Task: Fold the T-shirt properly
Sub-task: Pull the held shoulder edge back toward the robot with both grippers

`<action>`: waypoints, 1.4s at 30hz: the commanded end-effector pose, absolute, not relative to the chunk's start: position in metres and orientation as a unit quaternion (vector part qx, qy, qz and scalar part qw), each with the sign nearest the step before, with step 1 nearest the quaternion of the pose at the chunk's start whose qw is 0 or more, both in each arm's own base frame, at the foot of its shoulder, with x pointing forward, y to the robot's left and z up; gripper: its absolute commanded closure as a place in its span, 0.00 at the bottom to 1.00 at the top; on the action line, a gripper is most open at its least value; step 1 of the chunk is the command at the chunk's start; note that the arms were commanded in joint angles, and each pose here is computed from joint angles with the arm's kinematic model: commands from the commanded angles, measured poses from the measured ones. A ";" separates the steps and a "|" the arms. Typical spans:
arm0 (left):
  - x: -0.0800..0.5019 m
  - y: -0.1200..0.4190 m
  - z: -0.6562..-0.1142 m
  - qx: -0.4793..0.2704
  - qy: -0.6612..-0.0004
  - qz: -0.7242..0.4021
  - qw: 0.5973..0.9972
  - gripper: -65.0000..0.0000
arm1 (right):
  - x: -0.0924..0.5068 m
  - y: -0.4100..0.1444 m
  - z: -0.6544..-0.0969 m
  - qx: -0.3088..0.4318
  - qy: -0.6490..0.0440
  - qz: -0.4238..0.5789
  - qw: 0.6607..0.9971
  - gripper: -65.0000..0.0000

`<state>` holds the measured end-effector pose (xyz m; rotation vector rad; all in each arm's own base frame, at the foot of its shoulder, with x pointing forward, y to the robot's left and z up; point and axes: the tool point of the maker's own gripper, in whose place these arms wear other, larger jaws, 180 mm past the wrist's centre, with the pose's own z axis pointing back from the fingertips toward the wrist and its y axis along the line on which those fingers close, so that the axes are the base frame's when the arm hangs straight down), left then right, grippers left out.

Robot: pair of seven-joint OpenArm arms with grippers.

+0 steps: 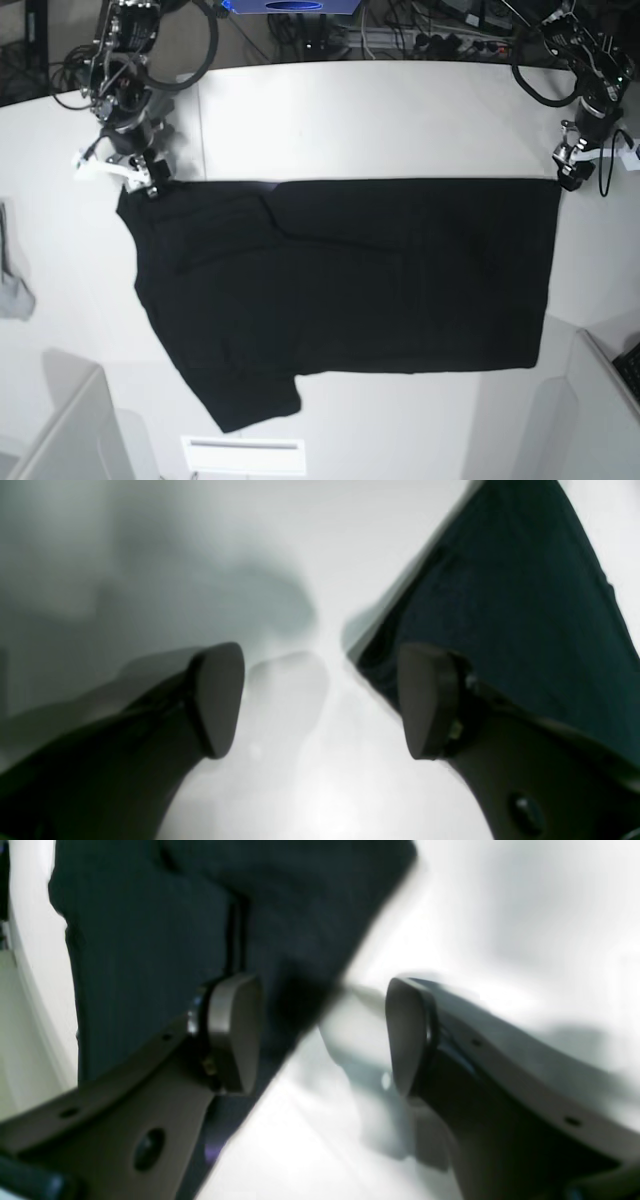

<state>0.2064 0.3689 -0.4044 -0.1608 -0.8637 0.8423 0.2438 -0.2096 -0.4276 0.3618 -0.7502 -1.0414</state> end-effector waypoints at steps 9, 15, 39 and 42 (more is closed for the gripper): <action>0.233 0.361 -0.406 -0.098 -0.408 0.373 0.828 0.29 | 0.247 -0.231 -0.437 0.140 -0.355 -0.482 0.789 0.43; 0.241 0.358 -0.410 -0.108 -0.407 0.378 0.825 0.29 | 0.246 -0.231 -0.450 0.136 -0.339 -0.488 0.793 0.43; 0.252 0.359 -0.409 -0.075 -0.393 0.335 0.853 1.00 | 0.251 -0.245 -0.455 0.124 -0.338 -0.491 0.793 1.00; 0.242 0.364 -0.409 -0.065 -0.387 0.329 0.859 1.00 | 0.244 -0.246 -0.457 0.122 -0.335 -0.491 0.795 1.00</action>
